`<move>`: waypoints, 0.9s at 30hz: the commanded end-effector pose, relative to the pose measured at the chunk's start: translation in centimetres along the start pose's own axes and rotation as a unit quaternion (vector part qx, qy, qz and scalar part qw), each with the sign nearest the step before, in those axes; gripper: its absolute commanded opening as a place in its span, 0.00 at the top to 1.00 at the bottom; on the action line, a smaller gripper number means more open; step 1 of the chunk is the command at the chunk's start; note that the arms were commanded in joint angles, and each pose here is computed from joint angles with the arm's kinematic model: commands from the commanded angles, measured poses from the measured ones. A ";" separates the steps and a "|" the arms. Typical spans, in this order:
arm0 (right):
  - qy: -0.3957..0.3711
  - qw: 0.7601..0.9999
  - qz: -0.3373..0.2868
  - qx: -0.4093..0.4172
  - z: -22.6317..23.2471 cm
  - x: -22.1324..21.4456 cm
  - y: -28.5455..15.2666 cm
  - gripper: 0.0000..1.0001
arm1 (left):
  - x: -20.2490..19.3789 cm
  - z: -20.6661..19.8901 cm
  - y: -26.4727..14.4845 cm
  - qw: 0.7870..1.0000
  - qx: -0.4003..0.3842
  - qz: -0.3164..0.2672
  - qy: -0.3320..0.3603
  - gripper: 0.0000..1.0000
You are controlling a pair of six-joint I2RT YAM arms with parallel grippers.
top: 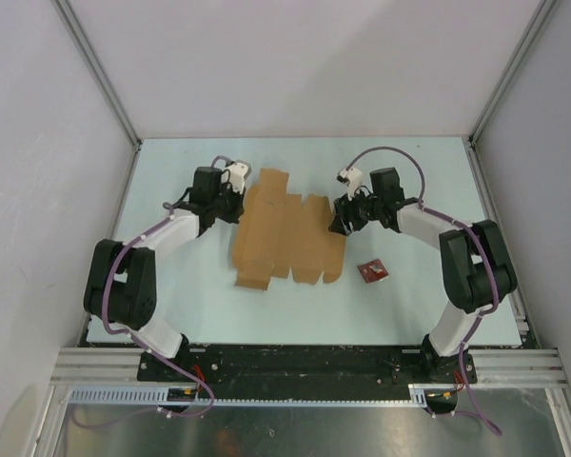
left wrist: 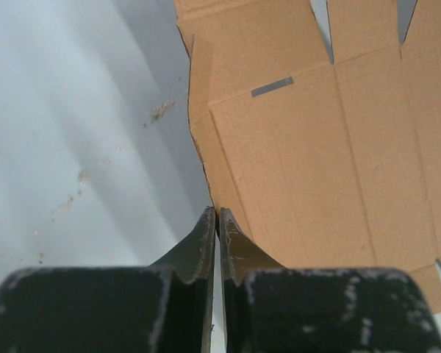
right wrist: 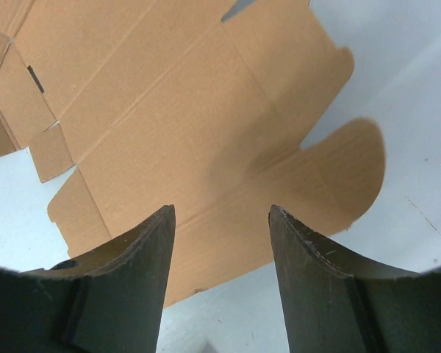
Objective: Fold the paper box
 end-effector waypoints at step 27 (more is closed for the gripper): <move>-0.155 0.980 -0.069 0.106 1.6 3.3 -7.6 0.34 | 6.3 -9.2 -2.3 0.916 -0.101 -0.108 0.373 1.00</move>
Point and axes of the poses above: each gripper's point midway between its finger pads, its own y axis out along the fingers, its own z axis along the line the jaws close on, x = y × z, the point moved 4 cm from there along -y, back along the fingers, and after that the axes turned 3 degrees about y, right-handed, at the moved point
